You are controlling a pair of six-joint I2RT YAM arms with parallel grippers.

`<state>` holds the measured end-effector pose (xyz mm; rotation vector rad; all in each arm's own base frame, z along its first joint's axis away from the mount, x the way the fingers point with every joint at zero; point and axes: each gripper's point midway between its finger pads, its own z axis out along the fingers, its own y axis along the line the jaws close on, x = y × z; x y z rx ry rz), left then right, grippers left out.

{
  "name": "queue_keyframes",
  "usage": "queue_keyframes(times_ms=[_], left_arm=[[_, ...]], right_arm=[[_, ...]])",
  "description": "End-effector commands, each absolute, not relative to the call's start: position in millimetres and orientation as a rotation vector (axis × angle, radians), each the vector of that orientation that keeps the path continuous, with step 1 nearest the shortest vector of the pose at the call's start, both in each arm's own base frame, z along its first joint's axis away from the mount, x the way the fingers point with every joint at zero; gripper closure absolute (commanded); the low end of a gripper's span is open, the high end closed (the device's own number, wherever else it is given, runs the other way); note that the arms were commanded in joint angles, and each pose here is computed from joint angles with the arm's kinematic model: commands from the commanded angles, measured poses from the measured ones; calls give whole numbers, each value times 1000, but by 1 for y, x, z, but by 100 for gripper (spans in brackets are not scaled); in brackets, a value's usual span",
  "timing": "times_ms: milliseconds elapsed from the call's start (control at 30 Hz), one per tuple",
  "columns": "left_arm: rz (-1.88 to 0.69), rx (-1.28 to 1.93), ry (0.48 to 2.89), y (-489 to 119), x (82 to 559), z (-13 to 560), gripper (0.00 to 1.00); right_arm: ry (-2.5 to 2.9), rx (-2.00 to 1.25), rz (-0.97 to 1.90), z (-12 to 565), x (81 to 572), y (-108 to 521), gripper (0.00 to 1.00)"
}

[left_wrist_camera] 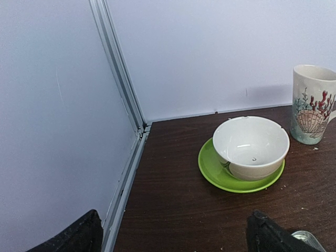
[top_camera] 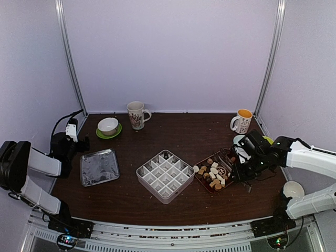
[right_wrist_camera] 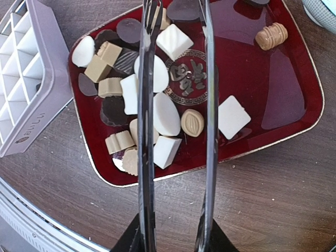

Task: Pack the chocolate

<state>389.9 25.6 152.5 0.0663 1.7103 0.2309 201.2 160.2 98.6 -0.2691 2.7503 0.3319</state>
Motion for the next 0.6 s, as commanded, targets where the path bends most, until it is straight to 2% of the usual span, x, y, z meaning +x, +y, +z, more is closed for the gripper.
queue_keyframes(times_ms=[0,567], left_arm=[[235,50,1660,29,391,164,2],[234,51,1660,29,391,164,2]], right_arm=[[2734,-260,284,102,209,153,67],[2806,-300,275,83,218,161,67]])
